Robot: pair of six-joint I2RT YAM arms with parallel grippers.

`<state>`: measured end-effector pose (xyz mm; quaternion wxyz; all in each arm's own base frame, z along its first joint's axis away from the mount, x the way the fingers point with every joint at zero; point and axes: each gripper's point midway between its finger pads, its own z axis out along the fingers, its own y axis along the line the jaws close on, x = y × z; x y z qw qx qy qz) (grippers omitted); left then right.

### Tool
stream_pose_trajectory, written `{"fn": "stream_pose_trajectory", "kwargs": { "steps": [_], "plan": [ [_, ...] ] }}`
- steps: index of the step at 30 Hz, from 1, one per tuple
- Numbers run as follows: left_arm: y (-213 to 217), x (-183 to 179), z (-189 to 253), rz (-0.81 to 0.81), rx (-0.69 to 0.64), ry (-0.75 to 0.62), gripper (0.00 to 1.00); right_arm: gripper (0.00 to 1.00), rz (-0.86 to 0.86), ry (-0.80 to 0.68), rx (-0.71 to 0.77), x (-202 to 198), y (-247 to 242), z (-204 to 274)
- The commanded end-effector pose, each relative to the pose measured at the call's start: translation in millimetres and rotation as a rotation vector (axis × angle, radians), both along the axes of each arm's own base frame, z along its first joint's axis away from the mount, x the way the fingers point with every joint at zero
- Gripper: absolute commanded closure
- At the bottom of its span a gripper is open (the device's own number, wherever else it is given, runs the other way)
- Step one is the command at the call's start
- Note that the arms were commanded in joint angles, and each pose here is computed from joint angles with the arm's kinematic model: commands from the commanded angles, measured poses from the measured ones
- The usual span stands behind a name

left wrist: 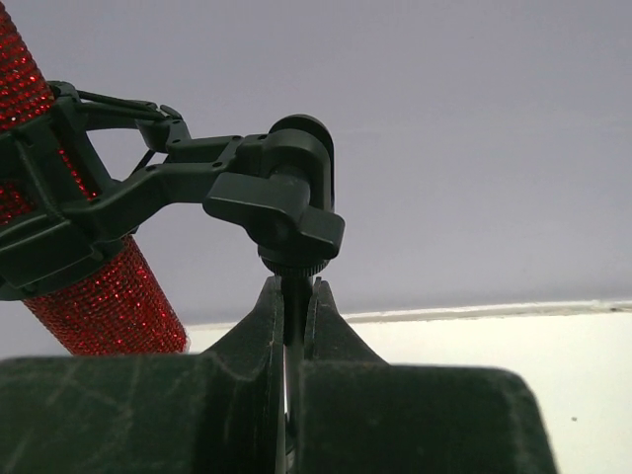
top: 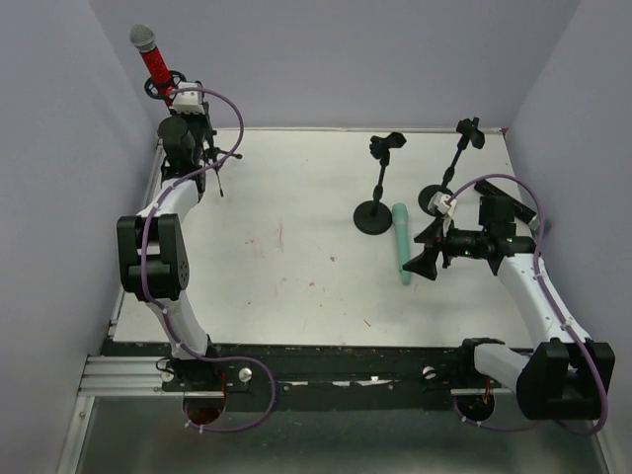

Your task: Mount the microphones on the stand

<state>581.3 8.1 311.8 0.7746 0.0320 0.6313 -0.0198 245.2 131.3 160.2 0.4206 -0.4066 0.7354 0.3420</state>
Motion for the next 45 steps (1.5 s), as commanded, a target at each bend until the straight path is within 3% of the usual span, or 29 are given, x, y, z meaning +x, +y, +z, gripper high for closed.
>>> {"fn": "stream_pose_trajectory", "kwargs": {
  "steps": [1,21,24,38,45],
  "plan": [
    [30,8,42,0.09,0.021,-0.15,1.0,0.0,0.026,-0.003,0.003,0,3,5],
    [35,10,1,0.076,0.014,-0.099,0.99,0.0,0.025,0.013,-0.001,1,2,0],
    [37,3,-5,0.082,0.013,-0.094,0.87,0.0,0.024,0.009,-0.003,1,2,0],
    [39,-18,-8,0.087,0.001,-0.082,0.53,0.0,0.021,-0.002,-0.002,0,2,2],
    [37,-44,-7,0.097,-0.042,-0.077,0.25,0.0,0.02,-0.012,-0.004,0,2,4]
  ]
}}
